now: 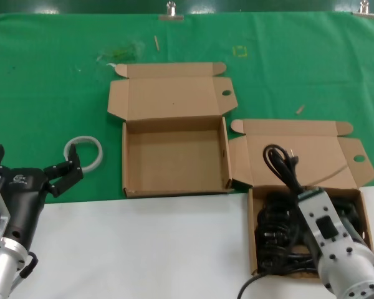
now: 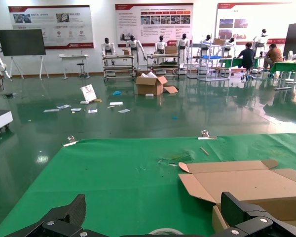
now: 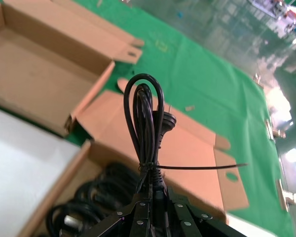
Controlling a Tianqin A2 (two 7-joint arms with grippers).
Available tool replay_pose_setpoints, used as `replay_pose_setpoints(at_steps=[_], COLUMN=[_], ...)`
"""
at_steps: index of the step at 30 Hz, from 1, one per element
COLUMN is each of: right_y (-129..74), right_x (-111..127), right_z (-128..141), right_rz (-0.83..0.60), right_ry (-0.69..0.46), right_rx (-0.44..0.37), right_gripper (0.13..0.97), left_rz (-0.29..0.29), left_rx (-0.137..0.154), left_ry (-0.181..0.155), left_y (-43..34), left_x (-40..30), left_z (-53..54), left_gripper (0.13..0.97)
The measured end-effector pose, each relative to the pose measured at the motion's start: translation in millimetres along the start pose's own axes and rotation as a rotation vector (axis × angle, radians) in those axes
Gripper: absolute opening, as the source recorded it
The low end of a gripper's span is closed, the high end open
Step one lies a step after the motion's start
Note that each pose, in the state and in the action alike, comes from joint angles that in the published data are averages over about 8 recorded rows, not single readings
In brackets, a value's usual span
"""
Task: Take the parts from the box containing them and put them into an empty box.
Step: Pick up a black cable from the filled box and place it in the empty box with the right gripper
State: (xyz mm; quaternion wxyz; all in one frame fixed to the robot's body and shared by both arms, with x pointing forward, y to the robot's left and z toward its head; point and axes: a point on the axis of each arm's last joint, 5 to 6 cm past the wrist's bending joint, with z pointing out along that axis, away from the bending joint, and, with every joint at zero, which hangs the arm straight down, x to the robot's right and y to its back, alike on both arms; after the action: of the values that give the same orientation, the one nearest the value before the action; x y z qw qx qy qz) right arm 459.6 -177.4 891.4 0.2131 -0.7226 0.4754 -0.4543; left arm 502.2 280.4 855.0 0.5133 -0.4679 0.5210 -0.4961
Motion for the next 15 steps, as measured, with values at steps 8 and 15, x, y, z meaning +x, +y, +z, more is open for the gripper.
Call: replay_pose_setpoints(at_steps=[8,15], right_y=[-26,-44], right_x=[-6,-18], right_z=[-1,11], right_rz=[-0.028,-0.051], right_ry=[-0.02,-0.056], right_rx=[0.092,0.187], right_gripper=[0.181,0.181], left_rz=[0.0,0.0], left_rx=[0.0,0.0], left_ry=[0.0,0.0], left_y=[0.0,0.0], left_x=[0.0,0.0], left_z=[0.0,0.0], left_gripper=[0.965,0.965])
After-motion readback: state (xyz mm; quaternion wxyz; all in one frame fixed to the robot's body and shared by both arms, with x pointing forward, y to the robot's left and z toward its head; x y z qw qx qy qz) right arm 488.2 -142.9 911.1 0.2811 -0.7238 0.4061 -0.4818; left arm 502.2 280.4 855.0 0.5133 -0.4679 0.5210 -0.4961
